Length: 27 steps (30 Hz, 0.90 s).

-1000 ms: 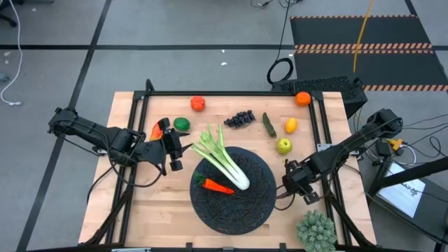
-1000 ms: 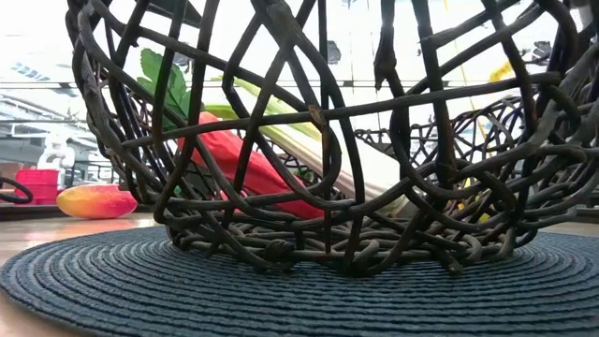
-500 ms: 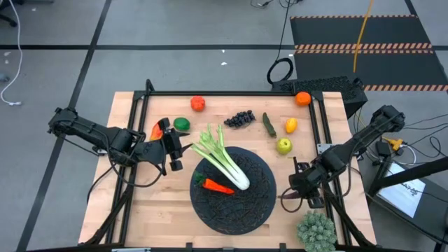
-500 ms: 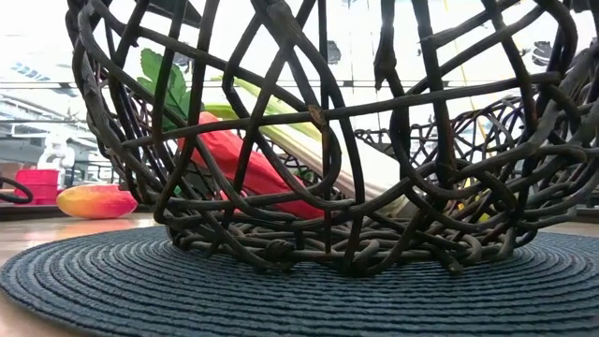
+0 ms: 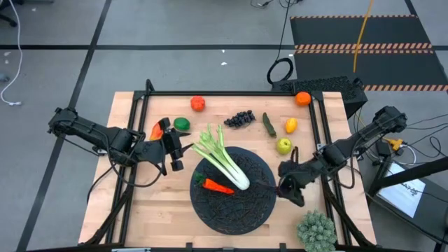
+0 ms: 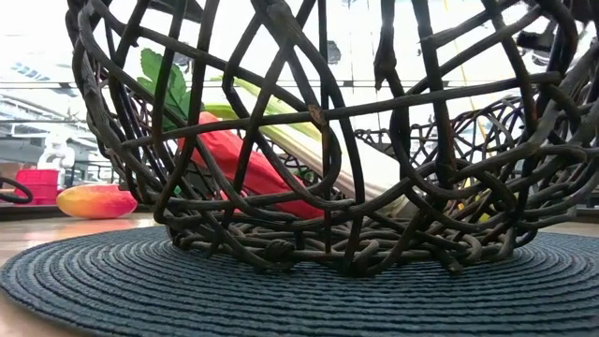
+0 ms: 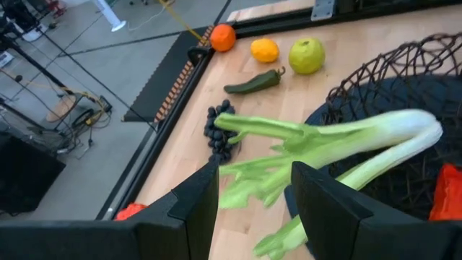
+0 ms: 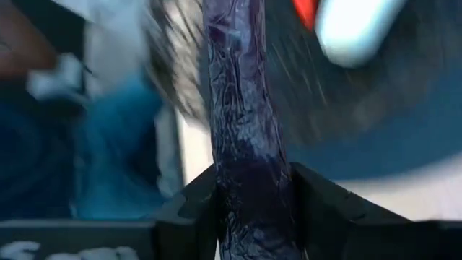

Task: Build produce basket
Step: Put the violet eggplant into the black mesh basket

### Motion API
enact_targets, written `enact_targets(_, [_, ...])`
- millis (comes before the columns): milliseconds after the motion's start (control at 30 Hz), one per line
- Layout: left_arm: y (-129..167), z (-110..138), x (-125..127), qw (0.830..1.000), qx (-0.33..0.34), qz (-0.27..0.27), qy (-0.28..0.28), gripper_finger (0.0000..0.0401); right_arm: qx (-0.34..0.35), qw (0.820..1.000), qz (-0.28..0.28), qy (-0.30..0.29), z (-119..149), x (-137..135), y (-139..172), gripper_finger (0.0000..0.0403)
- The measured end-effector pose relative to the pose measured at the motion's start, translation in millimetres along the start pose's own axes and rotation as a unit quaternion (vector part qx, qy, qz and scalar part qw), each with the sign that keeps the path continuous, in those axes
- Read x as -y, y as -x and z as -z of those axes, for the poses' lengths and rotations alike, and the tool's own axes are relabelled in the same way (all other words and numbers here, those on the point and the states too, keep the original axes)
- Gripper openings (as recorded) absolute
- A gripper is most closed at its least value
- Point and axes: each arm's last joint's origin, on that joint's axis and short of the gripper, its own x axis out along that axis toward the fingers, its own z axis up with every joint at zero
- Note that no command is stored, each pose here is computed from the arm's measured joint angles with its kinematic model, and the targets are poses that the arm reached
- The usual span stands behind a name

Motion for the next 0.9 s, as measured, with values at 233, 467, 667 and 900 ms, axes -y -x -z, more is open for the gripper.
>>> enact_targets(233, [0,-6,2,0.999,0.022,0.023,-0.002,0.0177,0.087,0.996,-0.014,0.027,-26,-3,6,0.0139])
enact_targets(467, [0,-6,2,0.999,0.022,0.023,0.0,0.0177,0.116,0.988,0.028,0.094,-67,-12,9,0.0139])
enact_targets(667, [0,-5,2,1.0,0.021,0.023,0.0,0.0177,0.065,0.987,0.09,0.112,-97,-15,-4,0.0139])
enact_targets(900, [0,-5,2,1.0,0.019,0.023,-0.001,0.0177,0.014,0.987,0.107,0.121,-107,-13,-38,0.0139])
